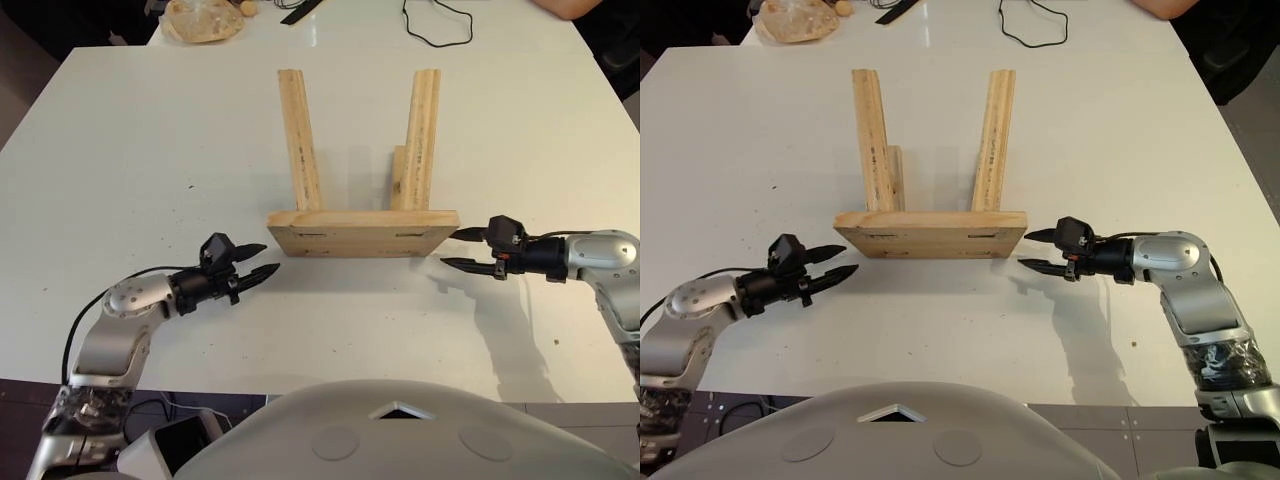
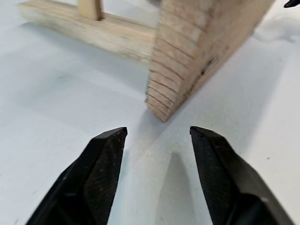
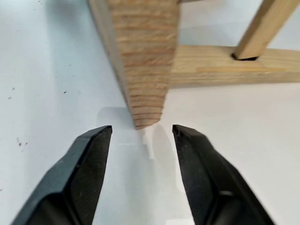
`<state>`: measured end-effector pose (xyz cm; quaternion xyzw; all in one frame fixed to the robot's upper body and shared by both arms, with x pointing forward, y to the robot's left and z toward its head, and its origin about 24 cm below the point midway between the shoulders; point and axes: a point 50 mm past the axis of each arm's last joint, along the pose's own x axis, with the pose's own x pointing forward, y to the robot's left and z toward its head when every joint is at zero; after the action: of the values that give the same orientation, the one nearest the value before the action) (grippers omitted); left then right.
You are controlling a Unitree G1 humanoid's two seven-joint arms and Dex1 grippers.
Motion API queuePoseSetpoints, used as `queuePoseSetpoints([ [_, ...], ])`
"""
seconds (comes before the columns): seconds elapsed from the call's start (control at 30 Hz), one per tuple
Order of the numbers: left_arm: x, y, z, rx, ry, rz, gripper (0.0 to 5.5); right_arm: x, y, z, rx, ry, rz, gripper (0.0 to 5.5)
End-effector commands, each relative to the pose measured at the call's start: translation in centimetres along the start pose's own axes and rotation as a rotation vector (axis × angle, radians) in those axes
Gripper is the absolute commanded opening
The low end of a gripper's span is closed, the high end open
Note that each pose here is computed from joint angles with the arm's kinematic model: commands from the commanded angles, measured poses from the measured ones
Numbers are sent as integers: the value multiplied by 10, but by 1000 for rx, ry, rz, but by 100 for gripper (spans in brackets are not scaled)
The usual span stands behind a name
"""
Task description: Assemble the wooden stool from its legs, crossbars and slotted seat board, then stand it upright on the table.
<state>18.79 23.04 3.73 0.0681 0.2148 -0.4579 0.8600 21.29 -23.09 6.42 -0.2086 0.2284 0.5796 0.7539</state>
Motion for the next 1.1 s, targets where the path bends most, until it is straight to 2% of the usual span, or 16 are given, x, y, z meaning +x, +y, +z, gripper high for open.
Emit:
queuePoseSetpoints([
  [0.03,4,17,14,87,-8,-33,294,6,-17,5,-46,14,-12,291],
  [0.17,7,18,15,131,34,-133,294,11,-17,4,-33,16,65,291],
  [0.33,15,20,16,189,73,-210,294,17,-29,6,-18,-10,56,291],
  [0.8,36,31,37,295,-7,-250,294,34,-36,15,-43,-75,114,291],
  [0.9,39,30,35,293,-13,-272,269,36,-40,18,-18,-115,116,249],
  [1.1,37,30,33,265,-20,-291,171,35,-36,12,24,-114,155,155],
])
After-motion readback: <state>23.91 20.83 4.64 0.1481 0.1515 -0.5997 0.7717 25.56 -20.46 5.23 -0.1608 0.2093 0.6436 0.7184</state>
